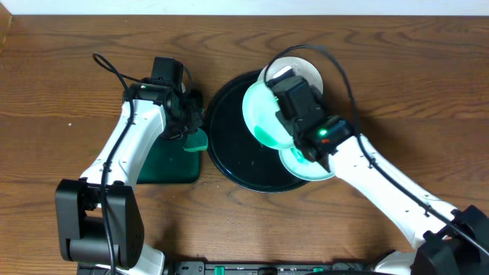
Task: Clean dirty plates on tray and stack at the side
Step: 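Carry the plate right and set it on the table with the right gripper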
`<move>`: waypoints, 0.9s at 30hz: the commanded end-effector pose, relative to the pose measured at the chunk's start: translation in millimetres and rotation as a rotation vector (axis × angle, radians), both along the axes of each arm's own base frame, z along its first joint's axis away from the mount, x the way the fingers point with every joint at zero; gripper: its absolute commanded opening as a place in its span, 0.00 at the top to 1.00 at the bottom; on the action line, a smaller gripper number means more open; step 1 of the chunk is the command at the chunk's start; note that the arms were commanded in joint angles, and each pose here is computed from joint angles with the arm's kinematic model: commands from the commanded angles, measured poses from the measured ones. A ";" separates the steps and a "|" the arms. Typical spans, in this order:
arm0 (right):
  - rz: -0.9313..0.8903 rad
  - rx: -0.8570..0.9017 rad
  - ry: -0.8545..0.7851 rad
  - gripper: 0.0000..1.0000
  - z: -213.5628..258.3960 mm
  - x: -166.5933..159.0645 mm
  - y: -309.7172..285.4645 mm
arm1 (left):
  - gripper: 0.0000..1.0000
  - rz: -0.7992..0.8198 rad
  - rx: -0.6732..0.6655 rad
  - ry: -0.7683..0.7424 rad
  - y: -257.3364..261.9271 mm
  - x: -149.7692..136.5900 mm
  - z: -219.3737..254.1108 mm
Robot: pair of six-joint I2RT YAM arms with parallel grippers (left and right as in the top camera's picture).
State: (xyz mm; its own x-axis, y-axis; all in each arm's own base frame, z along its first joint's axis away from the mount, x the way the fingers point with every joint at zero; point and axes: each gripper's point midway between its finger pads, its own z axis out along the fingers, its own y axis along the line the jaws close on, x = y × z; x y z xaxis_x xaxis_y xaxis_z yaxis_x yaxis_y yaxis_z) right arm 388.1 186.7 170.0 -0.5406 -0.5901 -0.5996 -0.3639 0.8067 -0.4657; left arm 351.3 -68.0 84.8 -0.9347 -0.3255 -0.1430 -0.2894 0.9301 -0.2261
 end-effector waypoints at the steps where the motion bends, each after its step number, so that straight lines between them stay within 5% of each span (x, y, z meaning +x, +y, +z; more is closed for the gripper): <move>1: 0.031 -0.188 -0.098 0.99 24.0 -5.6 -1.7 | 0.93 -0.007 0.016 -0.006 3.7 0.8 1.0; 13: 0.082 -0.527 -0.269 0.99 63.2 -33.9 24.7 | 0.93 -0.007 0.016 -0.001 3.8 -0.4 0.4; 27: 0.117 -0.606 -0.361 0.99 80.6 -65.8 54.9 | 0.92 -0.012 0.017 -0.001 3.9 -0.6 0.2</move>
